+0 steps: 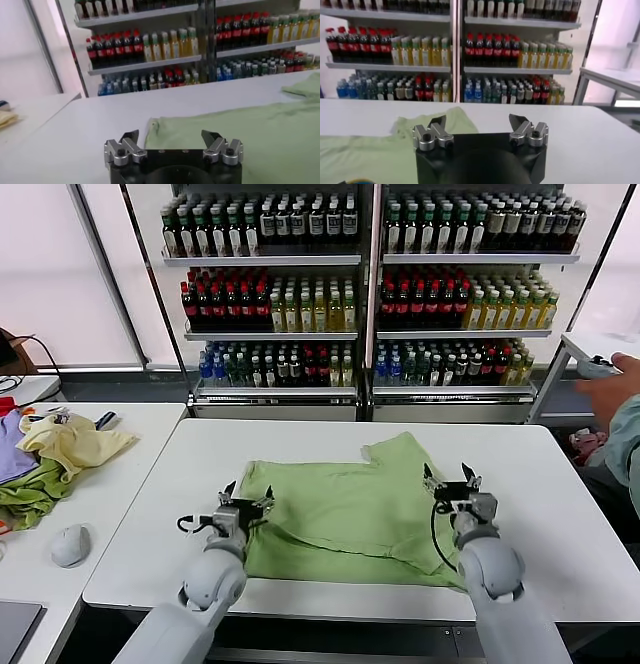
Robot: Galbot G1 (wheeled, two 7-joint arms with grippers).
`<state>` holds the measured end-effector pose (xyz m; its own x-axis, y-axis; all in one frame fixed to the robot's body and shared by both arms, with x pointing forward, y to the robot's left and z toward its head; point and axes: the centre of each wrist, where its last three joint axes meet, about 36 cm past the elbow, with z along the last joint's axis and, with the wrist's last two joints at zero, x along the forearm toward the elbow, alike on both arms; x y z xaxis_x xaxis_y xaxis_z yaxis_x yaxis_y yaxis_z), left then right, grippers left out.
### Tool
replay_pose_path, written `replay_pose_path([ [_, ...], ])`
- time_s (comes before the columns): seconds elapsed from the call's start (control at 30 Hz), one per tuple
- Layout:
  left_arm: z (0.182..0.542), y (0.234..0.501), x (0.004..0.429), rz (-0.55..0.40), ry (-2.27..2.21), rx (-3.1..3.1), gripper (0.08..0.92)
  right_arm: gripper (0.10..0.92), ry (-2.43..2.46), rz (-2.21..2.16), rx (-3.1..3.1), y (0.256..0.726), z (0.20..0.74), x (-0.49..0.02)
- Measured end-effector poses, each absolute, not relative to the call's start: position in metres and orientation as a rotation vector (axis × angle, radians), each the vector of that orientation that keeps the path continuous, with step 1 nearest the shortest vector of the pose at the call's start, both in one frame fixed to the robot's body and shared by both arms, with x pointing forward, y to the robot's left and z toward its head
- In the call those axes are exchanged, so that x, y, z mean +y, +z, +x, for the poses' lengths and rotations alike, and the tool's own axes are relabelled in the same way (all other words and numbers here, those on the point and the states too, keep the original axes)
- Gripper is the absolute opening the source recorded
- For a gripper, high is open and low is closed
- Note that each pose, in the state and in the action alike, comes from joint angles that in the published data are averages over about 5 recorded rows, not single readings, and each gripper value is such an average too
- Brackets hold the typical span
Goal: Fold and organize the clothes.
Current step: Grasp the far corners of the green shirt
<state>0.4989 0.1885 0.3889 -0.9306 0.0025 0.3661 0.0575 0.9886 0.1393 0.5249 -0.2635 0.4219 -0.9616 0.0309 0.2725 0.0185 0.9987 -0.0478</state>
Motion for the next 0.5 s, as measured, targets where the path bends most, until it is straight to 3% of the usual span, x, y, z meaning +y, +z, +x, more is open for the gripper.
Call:
replay_pose_path([
  [0.5,0.597,0.382,0.179,0.075,-0.199,-2.656,0.823,0.823,0.025,-0.064,-2.759,0.413,0.621,-0.253],
])
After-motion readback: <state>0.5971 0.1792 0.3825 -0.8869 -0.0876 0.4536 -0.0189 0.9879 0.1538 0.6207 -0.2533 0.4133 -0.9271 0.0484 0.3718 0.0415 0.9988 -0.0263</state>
